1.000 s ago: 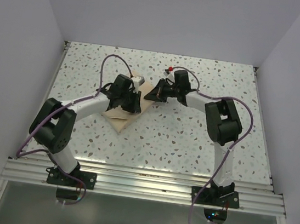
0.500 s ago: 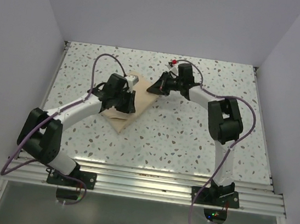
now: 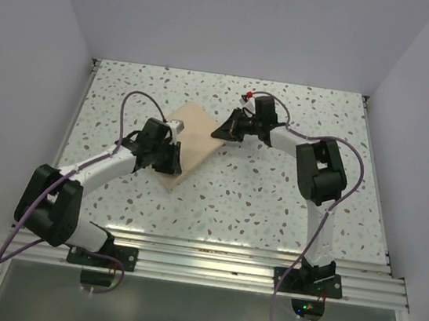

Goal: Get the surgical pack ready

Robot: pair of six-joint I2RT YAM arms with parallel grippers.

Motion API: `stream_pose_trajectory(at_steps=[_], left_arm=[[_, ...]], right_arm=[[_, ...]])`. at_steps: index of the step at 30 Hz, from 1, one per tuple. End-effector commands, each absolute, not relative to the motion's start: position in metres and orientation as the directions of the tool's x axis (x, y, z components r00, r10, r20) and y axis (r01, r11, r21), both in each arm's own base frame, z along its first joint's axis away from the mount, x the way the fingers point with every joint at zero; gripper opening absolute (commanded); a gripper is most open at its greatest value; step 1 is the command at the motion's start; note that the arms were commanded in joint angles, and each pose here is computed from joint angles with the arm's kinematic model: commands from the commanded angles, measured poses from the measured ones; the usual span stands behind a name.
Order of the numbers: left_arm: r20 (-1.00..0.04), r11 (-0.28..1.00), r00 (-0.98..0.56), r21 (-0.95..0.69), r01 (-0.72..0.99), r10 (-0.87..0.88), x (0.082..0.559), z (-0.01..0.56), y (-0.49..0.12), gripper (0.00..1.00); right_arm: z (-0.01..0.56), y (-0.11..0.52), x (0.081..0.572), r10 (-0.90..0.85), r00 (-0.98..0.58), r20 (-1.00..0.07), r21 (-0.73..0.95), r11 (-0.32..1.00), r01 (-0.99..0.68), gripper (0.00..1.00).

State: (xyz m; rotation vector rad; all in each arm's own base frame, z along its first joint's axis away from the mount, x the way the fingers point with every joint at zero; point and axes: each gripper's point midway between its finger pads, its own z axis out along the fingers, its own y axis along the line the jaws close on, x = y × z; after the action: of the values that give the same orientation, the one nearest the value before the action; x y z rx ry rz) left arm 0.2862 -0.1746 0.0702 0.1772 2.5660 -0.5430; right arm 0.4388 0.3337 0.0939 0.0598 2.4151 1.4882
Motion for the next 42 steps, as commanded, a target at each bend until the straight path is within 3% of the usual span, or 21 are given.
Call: stream_pose_trajectory(at_steps=[1,8,15,22,25,29,31,33,34,37,39,41,42], left_arm=[[-0.48,0.914,-0.877,-0.361,0.184,-0.013,0.275,0.065,-0.169,0.27],[-0.493,0.905,-0.869,-0.384,0.185,-0.032,0.277,0.076,-0.173,0.26],[-0.618,0.899,-0.781,-0.389,0.204,-0.09,0.298,0.139,-0.168,0.27],[-0.595,0.909,-0.777,-0.412,0.072,-0.208,0.317,0.142,-0.122,0.22],[-0.605,0.908,-0.759,-0.416,0.047,-0.239,0.323,0.152,-0.111,0.22],[-0.63,0.901,-0.728,-0.432,0.039,-0.27,0.326,0.171,-0.109,0.33],[-0.63,0.889,-0.717,-0.456,0.032,-0.297,0.325,0.176,-0.111,0.42],[-0.629,0.878,-0.712,-0.478,0.037,-0.313,0.322,0.176,-0.114,0.46],[-0.62,0.868,-0.711,-0.496,0.029,-0.331,0.319,0.175,-0.115,0.48],[-0.613,0.842,-0.7,-0.538,0.03,-0.367,0.309,0.169,-0.119,0.53],[-0.611,0.823,-0.689,-0.566,0.038,-0.389,0.301,0.167,-0.121,0.99],[-0.612,0.81,-0.683,-0.585,0.051,-0.399,0.293,0.165,-0.124,0.99],[-0.605,0.797,-0.681,-0.602,0.05,-0.414,0.29,0.166,-0.125,0.99]], right_arm=[[0.073,0.328,0.436,0.181,-0.956,-0.23,0.866,0.486,-0.116,0.0],[0.071,0.326,0.435,0.166,-0.959,-0.231,0.855,0.506,-0.119,0.0],[0.101,0.331,0.437,0.169,-0.953,-0.25,0.865,0.481,-0.142,0.0],[0.126,0.347,0.422,0.144,-0.955,-0.26,0.877,0.449,-0.172,0.0],[0.135,0.337,0.411,0.149,-0.955,-0.256,0.849,0.507,-0.149,0.0],[0.142,0.313,0.387,0.098,-0.948,-0.301,0.773,0.608,-0.183,0.02],[0.141,0.297,0.363,0.083,-0.956,-0.282,0.746,0.646,-0.164,0.3],[0.125,0.279,0.344,0.061,-0.961,-0.272,0.689,0.709,-0.15,0.64],[0.119,0.27,0.333,0.048,-0.966,-0.252,0.66,0.739,-0.136,0.98],[0.101,0.246,0.307,0.004,-0.976,-0.218,0.58,0.805,-0.126,0.99],[0.093,0.241,0.293,-0.007,-0.982,-0.19,0.587,0.801,-0.119,0.99],[0.086,0.24,0.277,-0.001,-0.986,-0.164,0.618,0.779,-0.103,0.99],[0.092,0.25,0.283,0.011,-0.976,-0.22,0.668,0.73,-0.142,0.99]])
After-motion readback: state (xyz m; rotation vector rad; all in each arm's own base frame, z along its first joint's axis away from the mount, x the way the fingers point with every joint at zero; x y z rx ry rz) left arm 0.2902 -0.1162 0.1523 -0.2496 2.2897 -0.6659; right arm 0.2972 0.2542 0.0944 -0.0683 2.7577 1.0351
